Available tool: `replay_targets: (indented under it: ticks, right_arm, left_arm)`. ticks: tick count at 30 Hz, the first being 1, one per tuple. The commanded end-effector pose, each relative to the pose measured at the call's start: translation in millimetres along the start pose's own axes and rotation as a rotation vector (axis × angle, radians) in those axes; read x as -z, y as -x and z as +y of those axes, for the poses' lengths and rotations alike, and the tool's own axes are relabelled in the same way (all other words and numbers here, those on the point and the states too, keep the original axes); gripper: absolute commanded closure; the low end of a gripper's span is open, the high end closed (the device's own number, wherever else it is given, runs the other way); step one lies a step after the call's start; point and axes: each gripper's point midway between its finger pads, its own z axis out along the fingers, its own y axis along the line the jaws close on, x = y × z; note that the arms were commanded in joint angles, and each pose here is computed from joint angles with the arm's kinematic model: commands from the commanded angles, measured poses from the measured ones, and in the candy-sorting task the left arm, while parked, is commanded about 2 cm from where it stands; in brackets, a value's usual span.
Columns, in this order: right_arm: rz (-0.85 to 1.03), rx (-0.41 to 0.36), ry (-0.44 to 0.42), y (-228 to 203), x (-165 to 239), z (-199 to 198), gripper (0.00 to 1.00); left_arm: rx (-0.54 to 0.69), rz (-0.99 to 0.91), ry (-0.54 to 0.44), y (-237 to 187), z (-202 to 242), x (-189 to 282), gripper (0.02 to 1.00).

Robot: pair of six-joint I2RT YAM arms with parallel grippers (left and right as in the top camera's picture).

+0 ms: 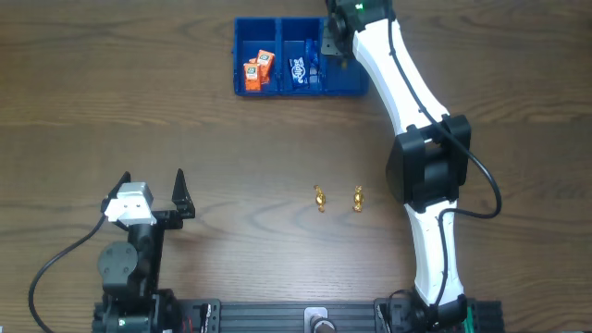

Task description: Sort Candies Into Trays

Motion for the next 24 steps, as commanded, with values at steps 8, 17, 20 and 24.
replay_targets:
  ticks: [8, 17, 20, 24]
  right_arm:
    - [-0.044, 0.023, 0.068, 4.5, 68.5, -5.5, 0.102]
    - [0.116, 0.113, 0.2, -137.1, 103.1, 19.4, 0.102]
    - [0.234, 0.134, 0.158, -194.8, 86.5, 16.1, 0.102]
    - [0.355, 0.157, 0.125, -255.4, 75.3, 19.4, 0.104]
  left_arm:
    - [-0.002, 0.051, 0.002, -16.1, 1.3, -0.6, 0.02]
    - [-0.002, 0.051, 0.002, -16.1, 1.3, -0.6, 0.02]
    - [-0.002, 0.051, 0.002, -16.1, 1.3, -0.6, 0.02]
    - [-0.002, 0.051, 0.002, -16.1, 1.3, -0.6, 0.02]
